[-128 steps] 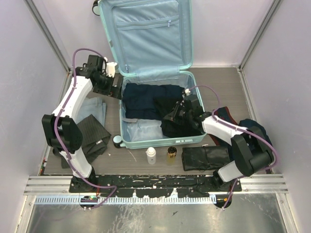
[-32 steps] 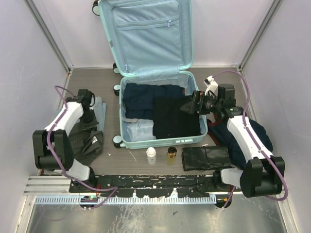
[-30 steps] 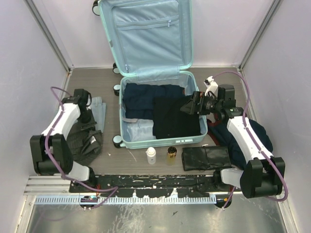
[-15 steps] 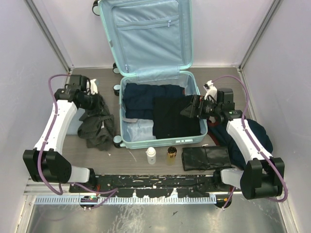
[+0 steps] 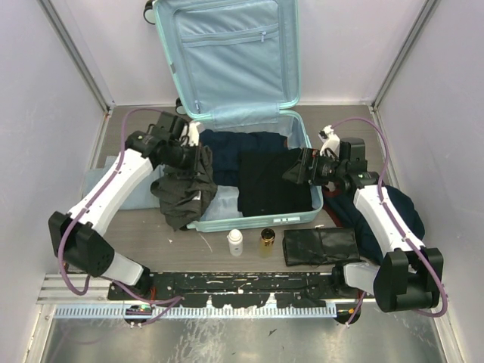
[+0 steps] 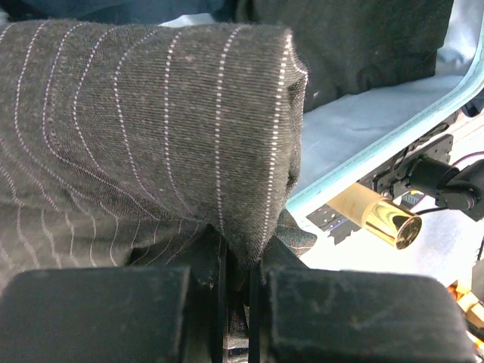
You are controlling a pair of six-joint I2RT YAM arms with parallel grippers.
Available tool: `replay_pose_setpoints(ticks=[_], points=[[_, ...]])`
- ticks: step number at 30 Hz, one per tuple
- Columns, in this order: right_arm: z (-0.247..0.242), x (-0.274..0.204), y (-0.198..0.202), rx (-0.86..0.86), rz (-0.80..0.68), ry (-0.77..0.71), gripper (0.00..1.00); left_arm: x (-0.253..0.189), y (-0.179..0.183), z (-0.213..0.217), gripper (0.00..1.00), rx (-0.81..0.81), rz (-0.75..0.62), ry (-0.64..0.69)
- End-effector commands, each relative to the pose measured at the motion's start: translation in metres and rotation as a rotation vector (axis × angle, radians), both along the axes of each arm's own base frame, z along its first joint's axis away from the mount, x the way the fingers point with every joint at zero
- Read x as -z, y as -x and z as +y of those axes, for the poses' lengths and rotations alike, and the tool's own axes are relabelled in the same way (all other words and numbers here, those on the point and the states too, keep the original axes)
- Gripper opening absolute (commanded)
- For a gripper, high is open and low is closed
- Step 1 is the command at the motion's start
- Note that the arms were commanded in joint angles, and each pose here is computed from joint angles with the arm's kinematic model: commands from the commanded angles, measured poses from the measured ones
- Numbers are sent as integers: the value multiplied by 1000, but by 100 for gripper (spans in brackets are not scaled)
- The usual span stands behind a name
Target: Pack the luggage
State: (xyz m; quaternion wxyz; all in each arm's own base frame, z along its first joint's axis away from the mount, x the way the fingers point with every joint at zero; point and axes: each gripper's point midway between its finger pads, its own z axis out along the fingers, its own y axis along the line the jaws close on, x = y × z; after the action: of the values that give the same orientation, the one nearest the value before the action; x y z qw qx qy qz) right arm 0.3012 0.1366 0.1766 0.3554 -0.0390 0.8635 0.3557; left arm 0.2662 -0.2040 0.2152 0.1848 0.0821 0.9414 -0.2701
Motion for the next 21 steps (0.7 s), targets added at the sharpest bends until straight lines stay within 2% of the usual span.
replay_pose_setpoints(ticks=[1,7,15,21], points=[[-4,-24,-9,-3,-91,25,97,-19,-20,-47,0,13,-54,130],[-7,-22,-11,5,-85,27,96,-6,-41,-89,0,17,-91,150],[-16,-14,-9,4,-89,81,96,43,-46,-125,0,-10,69,188],[-21,-9,-6,-17,-80,124,96,65,-51,-151,0,-38,128,258]])
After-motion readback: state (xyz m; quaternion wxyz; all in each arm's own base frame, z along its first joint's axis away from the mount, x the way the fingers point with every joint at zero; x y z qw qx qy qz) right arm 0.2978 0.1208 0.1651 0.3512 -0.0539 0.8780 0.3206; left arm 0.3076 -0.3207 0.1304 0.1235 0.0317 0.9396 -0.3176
